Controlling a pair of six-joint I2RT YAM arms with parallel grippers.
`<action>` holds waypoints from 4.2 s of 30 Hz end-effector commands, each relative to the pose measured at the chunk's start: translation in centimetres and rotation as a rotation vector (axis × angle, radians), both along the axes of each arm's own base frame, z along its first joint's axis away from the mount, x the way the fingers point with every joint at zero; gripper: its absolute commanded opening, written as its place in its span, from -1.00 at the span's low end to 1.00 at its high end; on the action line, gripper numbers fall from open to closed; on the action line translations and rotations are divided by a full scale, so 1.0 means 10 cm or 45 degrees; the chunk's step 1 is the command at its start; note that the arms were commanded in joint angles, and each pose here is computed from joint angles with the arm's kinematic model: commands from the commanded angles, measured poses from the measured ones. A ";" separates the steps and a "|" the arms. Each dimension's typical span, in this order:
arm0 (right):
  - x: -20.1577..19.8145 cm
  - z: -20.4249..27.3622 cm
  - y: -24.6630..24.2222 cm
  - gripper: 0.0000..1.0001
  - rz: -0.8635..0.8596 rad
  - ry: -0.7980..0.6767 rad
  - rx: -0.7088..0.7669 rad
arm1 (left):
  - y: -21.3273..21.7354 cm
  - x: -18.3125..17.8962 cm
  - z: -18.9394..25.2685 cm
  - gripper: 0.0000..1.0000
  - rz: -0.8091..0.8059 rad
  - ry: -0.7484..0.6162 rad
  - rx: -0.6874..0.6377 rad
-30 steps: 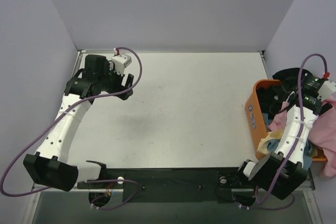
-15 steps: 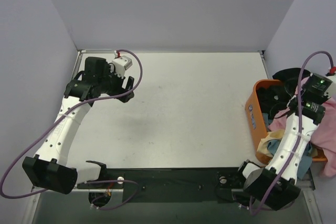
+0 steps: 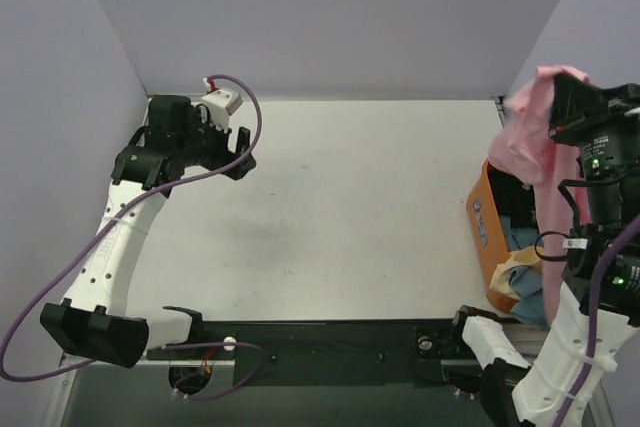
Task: Fold and stack the t-shirts
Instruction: Grab crumpled tshirt from bin with the right arm, then move the tshirt to the center of the board, then flatten out the tshirt
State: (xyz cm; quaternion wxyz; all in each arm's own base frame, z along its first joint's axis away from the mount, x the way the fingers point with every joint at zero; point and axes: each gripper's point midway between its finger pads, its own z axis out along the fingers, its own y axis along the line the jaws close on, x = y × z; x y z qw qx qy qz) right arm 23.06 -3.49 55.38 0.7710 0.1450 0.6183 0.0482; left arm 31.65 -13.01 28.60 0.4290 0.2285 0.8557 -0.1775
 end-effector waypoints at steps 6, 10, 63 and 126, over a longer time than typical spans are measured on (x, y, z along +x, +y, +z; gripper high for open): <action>-0.28 1.03 2.68 -1.00 1.366 -0.325 -0.036 | 0.43 0.49 0.83 0.80 0.342 -0.269 -0.079; -0.19 0.82 3.71 -1.00 1.661 -0.211 -0.053 | 0.85 0.62 1.01 0.82 0.591 -0.322 -0.049; 1.02 -4.27 2.00 -1.00 0.667 1.686 0.072 | 0.87 0.64 -1.93 0.48 -0.037 0.377 0.481; -1.16 -0.08 1.30 -1.00 0.891 0.119 0.237 | 1.25 -1.00 2.38 -1.00 0.232 -0.759 0.593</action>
